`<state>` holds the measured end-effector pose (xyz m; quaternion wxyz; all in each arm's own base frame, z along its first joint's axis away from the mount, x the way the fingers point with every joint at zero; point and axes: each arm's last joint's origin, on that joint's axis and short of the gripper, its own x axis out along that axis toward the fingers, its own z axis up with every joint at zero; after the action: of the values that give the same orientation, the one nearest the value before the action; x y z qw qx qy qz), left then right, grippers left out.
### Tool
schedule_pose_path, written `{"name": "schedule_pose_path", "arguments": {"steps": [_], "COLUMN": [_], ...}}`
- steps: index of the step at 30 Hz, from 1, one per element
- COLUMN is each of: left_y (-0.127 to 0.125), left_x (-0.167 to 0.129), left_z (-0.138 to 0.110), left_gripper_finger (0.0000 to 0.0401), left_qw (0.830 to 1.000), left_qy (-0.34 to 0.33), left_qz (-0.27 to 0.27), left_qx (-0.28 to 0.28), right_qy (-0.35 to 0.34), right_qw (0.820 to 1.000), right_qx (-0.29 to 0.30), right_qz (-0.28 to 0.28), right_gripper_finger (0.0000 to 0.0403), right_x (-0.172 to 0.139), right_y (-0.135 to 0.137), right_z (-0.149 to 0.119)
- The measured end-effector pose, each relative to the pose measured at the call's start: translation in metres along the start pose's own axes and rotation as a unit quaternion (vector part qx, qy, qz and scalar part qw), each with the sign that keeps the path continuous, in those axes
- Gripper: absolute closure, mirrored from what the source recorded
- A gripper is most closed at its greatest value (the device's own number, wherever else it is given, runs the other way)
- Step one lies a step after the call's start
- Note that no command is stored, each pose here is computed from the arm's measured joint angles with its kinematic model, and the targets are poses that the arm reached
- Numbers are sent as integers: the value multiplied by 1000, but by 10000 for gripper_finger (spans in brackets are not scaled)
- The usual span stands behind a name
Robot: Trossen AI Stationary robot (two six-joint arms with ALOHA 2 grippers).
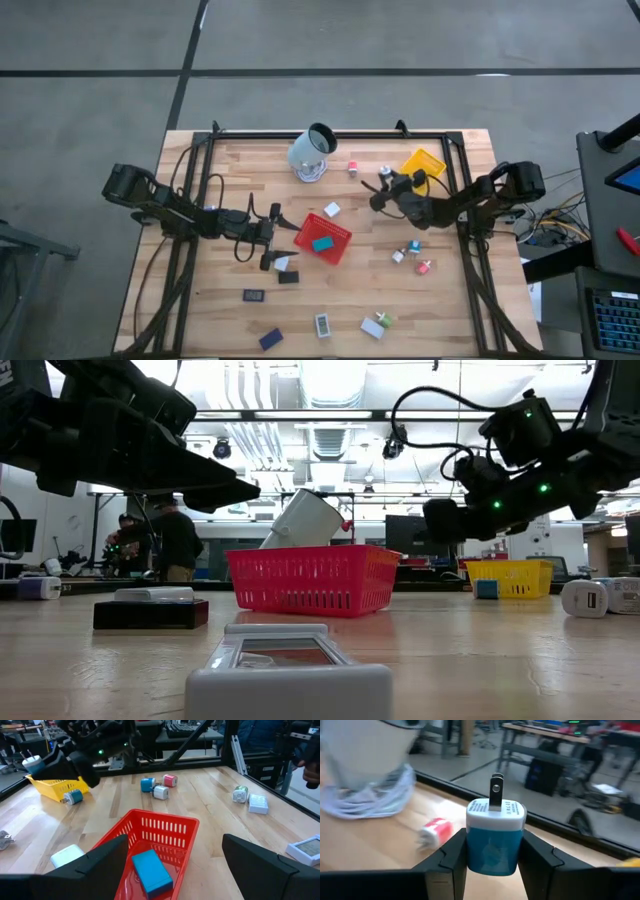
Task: Pick & Place Office items
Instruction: Put the middle blue charger adapter into the yellow basket
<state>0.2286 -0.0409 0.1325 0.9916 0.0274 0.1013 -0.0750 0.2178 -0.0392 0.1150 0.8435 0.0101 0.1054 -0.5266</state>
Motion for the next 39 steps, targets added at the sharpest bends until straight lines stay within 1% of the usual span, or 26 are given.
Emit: {"name": "schedule_pose_path", "arguments": {"steps": [8,12,16,19,33,39], "left_y": [0,0,0,0,0,-1], "left_x": [0,0,0,0,0,0], "left_z": [-1,-1,-1,-1,-1,-1], "left_gripper_finger": [73,73,73,73,73,73], "left_qw": [1000,1000,1000,1000,1000,1000], "left_qy": [3,4,4,5,7,7], "left_qz": [0,0,0,-1,-1,-1], "left_qx": [0,0,0,0,0,0], "right_qy": [2,10,21,26,26,23], "right_qw": [997,992,989,988,988,984], "right_qx": [9,12,23,26,29,54], "right_qz": [-78,-122,-143,-151,-151,-167], "right_gripper_finger": [276,276,276,276,276,276], "right_x": [2,4,7,8,8,7], "right_y": [-8,-14,-21,-23,-23,-26], "right_z": [-6,-13,-18,-20,-21,-23]}}
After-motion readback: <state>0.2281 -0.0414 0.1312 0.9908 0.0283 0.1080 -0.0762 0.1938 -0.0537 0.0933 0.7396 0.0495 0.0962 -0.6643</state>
